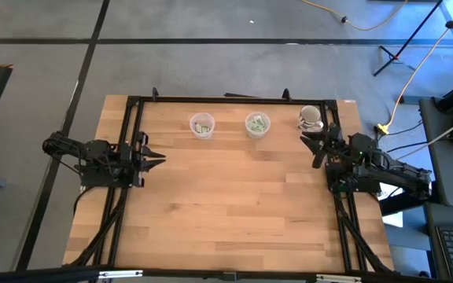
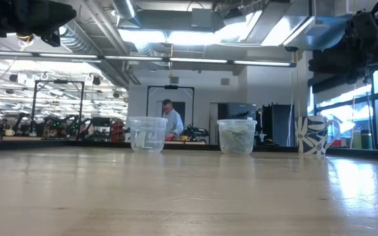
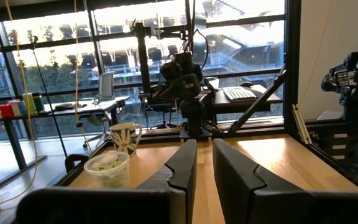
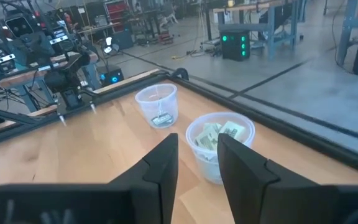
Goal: Pick and place Stevia / Truvia into bins
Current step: Return to Home Position
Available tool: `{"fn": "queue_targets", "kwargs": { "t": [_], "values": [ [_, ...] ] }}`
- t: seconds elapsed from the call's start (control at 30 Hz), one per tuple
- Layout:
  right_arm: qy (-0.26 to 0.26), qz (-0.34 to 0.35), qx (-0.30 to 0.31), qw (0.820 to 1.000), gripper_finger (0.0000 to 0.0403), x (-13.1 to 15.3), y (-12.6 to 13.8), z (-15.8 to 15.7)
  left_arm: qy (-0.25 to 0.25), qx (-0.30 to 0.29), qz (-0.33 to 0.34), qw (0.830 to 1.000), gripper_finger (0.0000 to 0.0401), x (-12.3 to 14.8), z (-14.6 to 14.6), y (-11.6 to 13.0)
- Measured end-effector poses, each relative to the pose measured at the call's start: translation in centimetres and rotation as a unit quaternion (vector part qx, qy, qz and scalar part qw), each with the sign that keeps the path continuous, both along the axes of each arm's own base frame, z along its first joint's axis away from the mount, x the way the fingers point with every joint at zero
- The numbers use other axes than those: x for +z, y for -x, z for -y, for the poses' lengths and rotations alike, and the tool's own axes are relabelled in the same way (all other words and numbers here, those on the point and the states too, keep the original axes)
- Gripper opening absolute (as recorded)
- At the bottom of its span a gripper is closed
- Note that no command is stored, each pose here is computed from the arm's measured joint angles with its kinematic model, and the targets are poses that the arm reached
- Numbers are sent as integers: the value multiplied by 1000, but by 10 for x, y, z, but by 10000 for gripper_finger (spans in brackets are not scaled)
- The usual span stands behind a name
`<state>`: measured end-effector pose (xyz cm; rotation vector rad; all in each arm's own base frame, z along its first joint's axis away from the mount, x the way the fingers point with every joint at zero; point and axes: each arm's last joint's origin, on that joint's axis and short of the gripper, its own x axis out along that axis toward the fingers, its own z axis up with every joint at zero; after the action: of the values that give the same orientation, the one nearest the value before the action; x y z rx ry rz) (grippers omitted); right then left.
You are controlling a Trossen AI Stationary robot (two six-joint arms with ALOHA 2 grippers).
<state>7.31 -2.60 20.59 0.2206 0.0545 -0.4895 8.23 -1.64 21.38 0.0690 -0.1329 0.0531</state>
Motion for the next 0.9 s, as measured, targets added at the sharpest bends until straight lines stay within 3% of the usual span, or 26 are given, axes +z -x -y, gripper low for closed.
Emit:
{"fn": "queue_targets", "kwargs": {
  "t": [0.3, 0.9],
  "values": [
    [-36, -18, -4, 999, 116, -35, -11, 3, 0, 0, 0, 1000, 47, 0, 0, 0],
    [-37, -23, -4, 999, 116, -37, -11, 3, 0, 0, 0, 1000, 47, 0, 0, 0]
  ]
}}
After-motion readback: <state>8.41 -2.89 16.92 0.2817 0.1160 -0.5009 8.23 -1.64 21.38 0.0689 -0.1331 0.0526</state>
